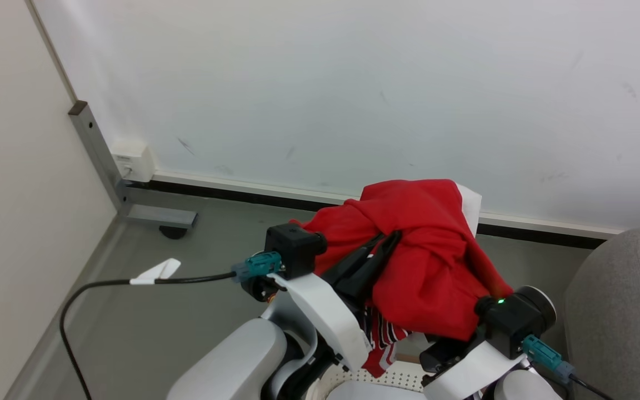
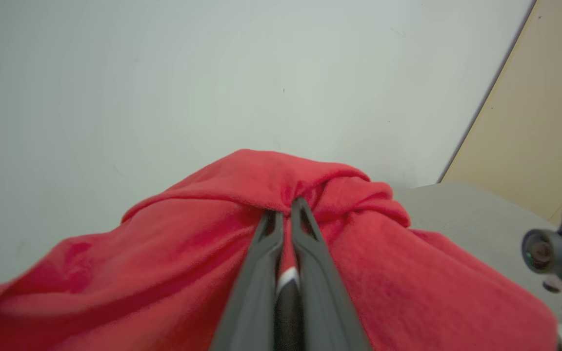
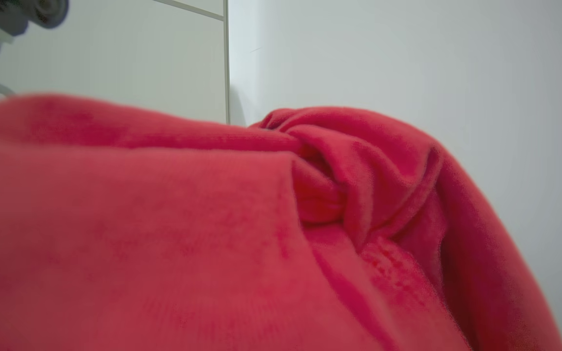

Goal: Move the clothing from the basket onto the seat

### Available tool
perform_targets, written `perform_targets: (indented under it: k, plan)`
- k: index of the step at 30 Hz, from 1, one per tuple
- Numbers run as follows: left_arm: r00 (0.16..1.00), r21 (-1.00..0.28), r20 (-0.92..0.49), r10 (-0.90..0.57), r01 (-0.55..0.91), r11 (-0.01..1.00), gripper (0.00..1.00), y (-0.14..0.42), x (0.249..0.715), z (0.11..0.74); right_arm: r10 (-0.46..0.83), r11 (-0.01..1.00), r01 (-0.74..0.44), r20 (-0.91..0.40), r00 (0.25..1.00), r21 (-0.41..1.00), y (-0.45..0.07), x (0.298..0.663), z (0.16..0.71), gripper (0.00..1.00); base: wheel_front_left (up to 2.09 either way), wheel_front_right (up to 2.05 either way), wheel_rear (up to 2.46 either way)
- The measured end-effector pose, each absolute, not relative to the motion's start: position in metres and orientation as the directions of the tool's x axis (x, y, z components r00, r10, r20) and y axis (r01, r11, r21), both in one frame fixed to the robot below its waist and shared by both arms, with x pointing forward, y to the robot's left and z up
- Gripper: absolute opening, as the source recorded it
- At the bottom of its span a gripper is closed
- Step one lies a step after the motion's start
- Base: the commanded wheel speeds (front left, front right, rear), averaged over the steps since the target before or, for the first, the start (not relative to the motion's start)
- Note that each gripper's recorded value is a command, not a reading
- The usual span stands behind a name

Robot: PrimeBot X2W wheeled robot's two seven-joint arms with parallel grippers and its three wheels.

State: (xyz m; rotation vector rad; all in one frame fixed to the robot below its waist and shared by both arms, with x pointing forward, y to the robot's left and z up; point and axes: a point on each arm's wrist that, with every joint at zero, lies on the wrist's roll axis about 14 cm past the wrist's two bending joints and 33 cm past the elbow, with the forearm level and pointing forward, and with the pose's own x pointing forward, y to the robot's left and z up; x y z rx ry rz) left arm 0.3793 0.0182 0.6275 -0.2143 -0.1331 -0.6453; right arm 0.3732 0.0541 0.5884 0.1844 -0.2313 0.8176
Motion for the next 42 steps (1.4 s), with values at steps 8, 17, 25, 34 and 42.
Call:
perform_targets:
  k: [8,17,25,34,42]
  plan:
    - [0.800,-0.174,0.176,-0.574,0.599,0.782,0.00,0.020,0.383,0.619,0.680,0.686,-0.722,0.269,0.682,0.093,0.046,0.374,0.584,0.00,0.00,0.00,0.00]
    - [0.798,-0.183,0.168,-0.579,0.603,0.777,0.00,0.017,0.390,0.610,0.629,0.725,-0.676,0.275,0.727,0.130,0.027,0.383,0.582,0.00,0.00,0.00,0.00]
    - [0.769,-0.163,0.158,-0.619,0.639,0.752,1.00,0.004,0.390,0.602,0.559,0.773,-0.614,0.288,0.778,0.159,0.001,0.394,0.585,0.00,0.00,0.00,0.00]
    - [0.717,-0.161,0.153,-0.680,0.697,0.699,1.00,-0.018,0.379,0.590,0.438,0.850,-0.495,0.280,0.854,0.179,-0.048,0.406,0.580,0.00,0.00,0.00,0.00]
    - [0.618,-0.120,0.231,-0.751,0.784,0.609,1.00,-0.048,0.373,0.601,0.309,0.921,-0.357,0.264,0.914,0.158,-0.106,0.408,0.574,0.00,0.00,0.00,0.00]
